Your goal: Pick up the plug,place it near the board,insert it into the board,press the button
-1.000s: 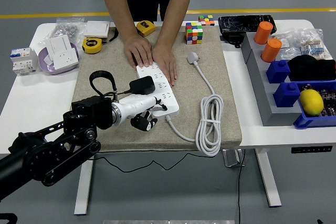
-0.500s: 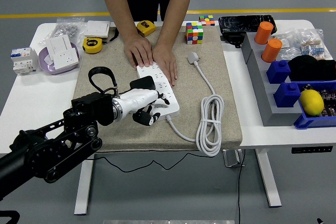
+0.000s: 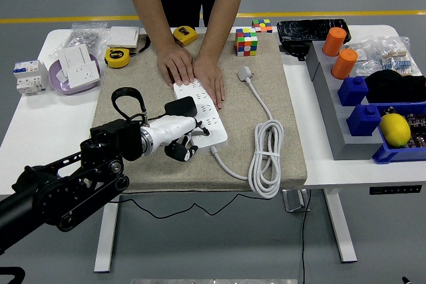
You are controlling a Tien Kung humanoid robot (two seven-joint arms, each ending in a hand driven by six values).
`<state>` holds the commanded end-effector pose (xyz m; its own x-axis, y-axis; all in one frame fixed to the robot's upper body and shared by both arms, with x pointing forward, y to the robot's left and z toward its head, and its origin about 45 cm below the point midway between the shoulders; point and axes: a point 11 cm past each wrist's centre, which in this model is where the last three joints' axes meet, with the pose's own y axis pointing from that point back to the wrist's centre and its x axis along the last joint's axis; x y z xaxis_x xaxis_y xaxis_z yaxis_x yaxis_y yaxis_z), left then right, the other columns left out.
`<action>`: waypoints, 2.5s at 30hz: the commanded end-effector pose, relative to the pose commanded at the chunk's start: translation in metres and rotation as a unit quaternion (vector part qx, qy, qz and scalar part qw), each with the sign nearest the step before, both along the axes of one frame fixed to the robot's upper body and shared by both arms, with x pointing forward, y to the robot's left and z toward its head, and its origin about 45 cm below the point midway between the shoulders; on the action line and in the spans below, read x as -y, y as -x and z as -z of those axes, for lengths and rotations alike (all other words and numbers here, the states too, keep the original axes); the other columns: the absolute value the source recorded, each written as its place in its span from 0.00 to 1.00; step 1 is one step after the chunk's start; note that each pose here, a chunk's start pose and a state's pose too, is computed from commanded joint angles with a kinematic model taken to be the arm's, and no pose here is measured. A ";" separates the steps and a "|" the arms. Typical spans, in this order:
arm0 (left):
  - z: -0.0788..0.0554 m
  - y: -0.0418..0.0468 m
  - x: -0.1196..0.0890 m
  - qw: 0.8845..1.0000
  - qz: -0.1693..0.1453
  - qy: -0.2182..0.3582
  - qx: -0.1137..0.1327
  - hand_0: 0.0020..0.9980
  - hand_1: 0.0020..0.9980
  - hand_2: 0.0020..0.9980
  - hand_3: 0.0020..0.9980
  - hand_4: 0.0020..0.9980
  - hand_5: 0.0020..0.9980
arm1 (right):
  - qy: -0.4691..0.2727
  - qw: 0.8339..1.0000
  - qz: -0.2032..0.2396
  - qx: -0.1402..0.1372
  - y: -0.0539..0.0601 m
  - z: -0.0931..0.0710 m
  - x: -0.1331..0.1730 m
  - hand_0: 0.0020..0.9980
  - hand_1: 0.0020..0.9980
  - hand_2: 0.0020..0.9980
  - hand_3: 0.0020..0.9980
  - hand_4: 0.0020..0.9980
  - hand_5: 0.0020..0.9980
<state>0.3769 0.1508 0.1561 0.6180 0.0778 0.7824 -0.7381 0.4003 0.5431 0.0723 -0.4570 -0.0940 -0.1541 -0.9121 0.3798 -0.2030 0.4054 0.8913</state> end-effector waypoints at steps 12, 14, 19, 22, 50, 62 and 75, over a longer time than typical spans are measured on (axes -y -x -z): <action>0.009 0.0015 -0.003 1.000 -0.001 -0.010 -0.012 0.13 0.04 0.15 0.79 0.51 0.00 | 0.000 1.000 0.000 -0.001 0.001 0.000 0.000 0.98 0.83 0.76 0.80 1.00 0.98; 0.008 0.0016 -0.003 1.000 0.000 -0.009 -0.009 0.13 0.04 0.15 0.79 0.51 0.00 | 0.000 1.000 0.000 -0.002 0.001 0.000 0.000 0.98 0.83 0.76 0.80 1.00 0.98; -0.002 0.0004 -0.001 1.000 0.001 0.002 0.006 0.13 0.04 0.15 0.73 0.48 0.00 | 0.000 1.000 0.000 -0.003 0.003 0.000 0.000 0.98 0.83 0.76 0.80 1.00 0.98; -0.015 0.0010 0.002 1.000 0.005 0.019 0.022 0.13 0.04 0.15 0.73 0.48 0.00 | 0.000 1.000 0.000 -0.003 0.003 0.001 0.000 0.98 0.83 0.76 0.80 1.00 0.98; -0.049 0.0018 0.003 0.989 0.001 0.138 0.056 0.24 0.14 0.24 0.94 0.57 0.13 | -0.002 1.000 0.002 -0.003 0.003 0.001 -0.001 0.98 0.83 0.76 0.80 1.00 0.98; -0.024 0.0011 0.003 0.996 0.014 0.077 0.041 0.14 0.03 0.14 0.87 0.58 0.00 | -0.002 1.000 0.002 -0.001 0.001 0.001 -0.001 0.97 0.83 0.76 0.80 1.00 0.98; -0.003 0.0014 -0.004 0.999 0.014 0.037 0.020 0.14 0.02 0.14 0.86 0.60 0.00 | -0.002 1.000 0.001 -0.002 0.002 0.001 -0.001 0.97 0.83 0.76 0.80 1.00 0.98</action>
<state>0.3755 0.1546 0.1588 0.5898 0.1201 0.7986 -0.7460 0.4596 0.4819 0.0705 -0.4562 -0.0947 -0.1546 -0.9130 0.3774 -0.1983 0.4029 0.8935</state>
